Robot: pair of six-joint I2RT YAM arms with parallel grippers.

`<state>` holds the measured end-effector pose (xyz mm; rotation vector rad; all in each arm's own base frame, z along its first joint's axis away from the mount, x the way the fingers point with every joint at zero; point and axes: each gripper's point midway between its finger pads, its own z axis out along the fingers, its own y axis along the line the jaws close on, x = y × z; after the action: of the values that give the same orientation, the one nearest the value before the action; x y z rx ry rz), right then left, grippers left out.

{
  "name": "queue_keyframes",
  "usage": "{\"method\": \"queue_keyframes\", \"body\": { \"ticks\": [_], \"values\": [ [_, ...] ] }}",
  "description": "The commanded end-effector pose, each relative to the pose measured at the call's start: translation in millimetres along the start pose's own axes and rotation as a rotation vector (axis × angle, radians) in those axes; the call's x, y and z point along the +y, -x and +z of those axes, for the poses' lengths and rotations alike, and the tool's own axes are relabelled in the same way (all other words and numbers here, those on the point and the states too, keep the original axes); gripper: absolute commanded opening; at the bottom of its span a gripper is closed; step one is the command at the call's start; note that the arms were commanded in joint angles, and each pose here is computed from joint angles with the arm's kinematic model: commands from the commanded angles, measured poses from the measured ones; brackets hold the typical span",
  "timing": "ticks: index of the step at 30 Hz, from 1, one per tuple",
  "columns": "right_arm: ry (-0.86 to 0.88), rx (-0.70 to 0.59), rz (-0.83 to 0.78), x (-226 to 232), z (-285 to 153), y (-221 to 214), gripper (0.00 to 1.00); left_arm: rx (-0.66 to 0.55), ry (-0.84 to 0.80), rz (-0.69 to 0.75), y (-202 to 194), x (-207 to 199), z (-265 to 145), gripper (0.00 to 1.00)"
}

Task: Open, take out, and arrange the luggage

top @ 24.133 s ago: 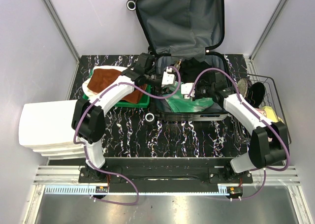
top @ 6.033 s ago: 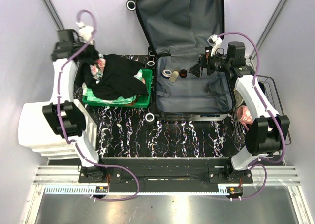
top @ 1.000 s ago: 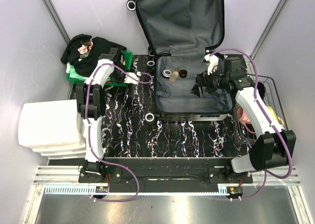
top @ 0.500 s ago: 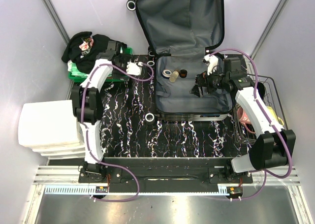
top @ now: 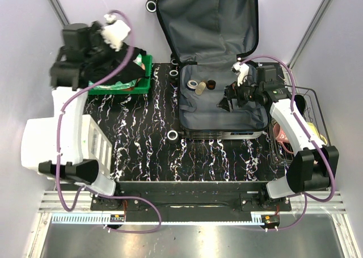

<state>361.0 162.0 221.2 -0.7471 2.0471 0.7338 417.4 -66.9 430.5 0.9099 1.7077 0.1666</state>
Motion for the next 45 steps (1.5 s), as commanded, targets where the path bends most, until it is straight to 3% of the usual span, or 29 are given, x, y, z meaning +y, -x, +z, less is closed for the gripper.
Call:
{"method": "queue_keyframes", "body": {
  "ticks": [1, 5, 9, 15, 20, 27, 39, 42, 45],
  "values": [
    [0.039, -0.098, -0.080, 4.5, -2.4, 29.5, 1.00, 0.100, -0.085, -0.565, -34.4, -35.2, -79.6, 0.99],
    [0.088, -0.112, -0.047, 9.4, 4.7, 31.1, 1.00, 0.182, 0.051, -0.648, -70.0, -50.0, -151.1, 0.98],
    [0.125, -0.106, -0.007, 12.7, 8.4, 31.1, 1.00, 0.321, 0.143, -0.701, -115.9, -69.8, -191.5, 0.90],
    [0.151, -0.086, 0.026, 12.0, 13.4, 32.8, 1.00, 0.610, 0.304, -0.793, -185.1, -85.0, -223.8, 0.82],
    [0.159, -0.067, 0.032, 10.2, 15.8, 32.9, 1.00, 0.720, 0.390, -0.852, -216.3, -68.7, -242.8, 0.79],
    [0.152, -0.046, -0.001, 6.3, 13.5, 42.1, 1.00, 0.759, 0.305, -0.871, -249.9, -54.8, -253.2, 0.72],
    [0.134, -0.024, 0.003, 1.0, 15.8, 42.2, 1.00, 0.821, 0.094, -0.981, -296.6, -91.6, -231.5, 0.59],
    [0.132, -0.021, 0.010, -1.1, 17.3, 41.8, 1.00, 0.839, 0.101, -0.982, -306.7, -96.7, -229.9, 0.51],
    [0.138, -0.020, 0.018, -0.9, 19.3, 41.8, 1.00, 0.780, 0.093, -0.997, -302.3, -96.1, -220.9, 0.38]
  ]
}}
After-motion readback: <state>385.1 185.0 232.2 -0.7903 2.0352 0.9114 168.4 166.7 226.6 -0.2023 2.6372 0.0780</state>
